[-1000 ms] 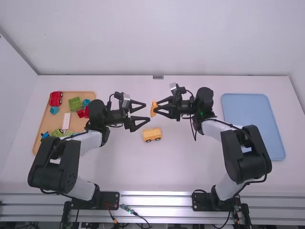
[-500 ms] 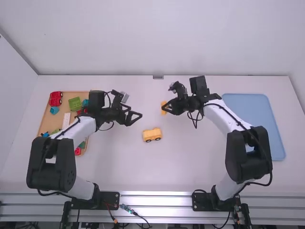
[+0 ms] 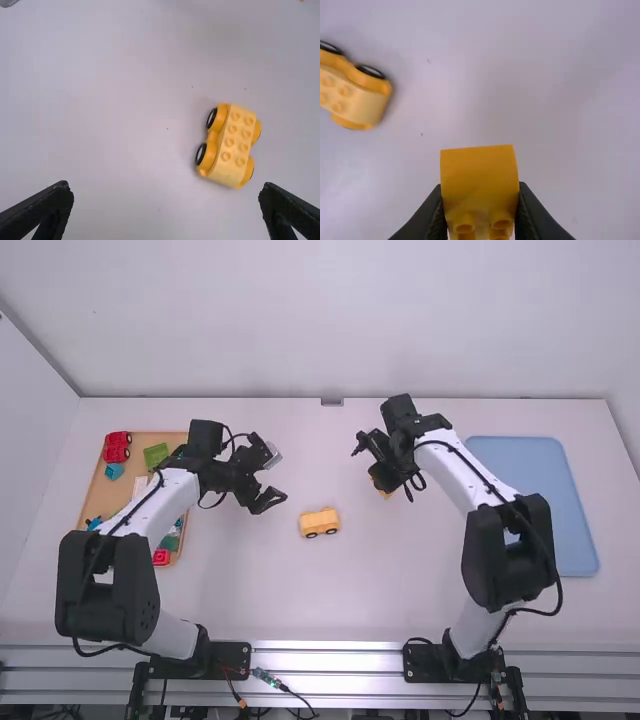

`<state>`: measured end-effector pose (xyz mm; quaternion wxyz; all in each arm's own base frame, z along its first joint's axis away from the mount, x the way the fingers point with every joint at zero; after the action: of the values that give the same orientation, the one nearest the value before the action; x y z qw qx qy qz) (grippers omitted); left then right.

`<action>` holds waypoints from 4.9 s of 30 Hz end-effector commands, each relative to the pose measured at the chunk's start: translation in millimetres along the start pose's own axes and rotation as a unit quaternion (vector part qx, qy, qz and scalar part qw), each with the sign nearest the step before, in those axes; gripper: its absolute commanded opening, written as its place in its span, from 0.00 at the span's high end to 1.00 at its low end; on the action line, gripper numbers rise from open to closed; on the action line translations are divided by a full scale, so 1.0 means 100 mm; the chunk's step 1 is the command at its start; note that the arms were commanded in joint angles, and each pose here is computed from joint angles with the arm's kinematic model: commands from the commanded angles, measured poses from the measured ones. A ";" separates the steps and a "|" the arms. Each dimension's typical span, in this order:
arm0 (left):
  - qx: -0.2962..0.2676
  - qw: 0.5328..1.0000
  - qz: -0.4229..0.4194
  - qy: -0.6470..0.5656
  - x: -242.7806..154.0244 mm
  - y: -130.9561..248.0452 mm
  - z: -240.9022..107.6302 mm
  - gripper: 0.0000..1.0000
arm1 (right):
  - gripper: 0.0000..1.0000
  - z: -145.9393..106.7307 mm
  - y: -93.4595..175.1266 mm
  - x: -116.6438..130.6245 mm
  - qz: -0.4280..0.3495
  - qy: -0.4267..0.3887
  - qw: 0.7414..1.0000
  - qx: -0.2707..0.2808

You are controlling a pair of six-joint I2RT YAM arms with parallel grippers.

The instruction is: Assemble lego blocks to make yellow taxi

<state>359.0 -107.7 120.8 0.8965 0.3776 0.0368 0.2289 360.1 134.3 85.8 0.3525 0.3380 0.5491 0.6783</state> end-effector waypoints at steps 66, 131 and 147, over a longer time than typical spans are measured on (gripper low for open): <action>0.054 0.997 0.042 -0.035 0.13 0.07 -0.11 0.01 | 1.00 -0.44 -0.81 0.45 -0.004 0.377 0.926 0.018; -0.083 0.970 -0.074 -0.215 -0.47 -0.03 0.02 0.01 | 0.01 -0.18 -0.08 0.48 0.125 0.400 0.882 -0.215; -0.188 0.970 -0.039 -0.148 -0.93 -0.55 0.04 0.01 | 0.01 -0.38 -0.55 0.48 0.130 0.404 0.844 -0.328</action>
<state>304.7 -182.8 89.7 0.9423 0.2295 -0.2120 0.1203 320.2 161.0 33.6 0.1052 -0.0569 0.3541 0.9275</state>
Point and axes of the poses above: each hand's point on the last joint's axis, 136 mm out from that joint toward the fingers, its own y axis back along the fingers, its own x axis along the line the jaws close on, z = x × y, the point moved 1 cm from there along y, back along the fingers, and after that the axes turned 11 degrees about -y, right-handed, at the moved point
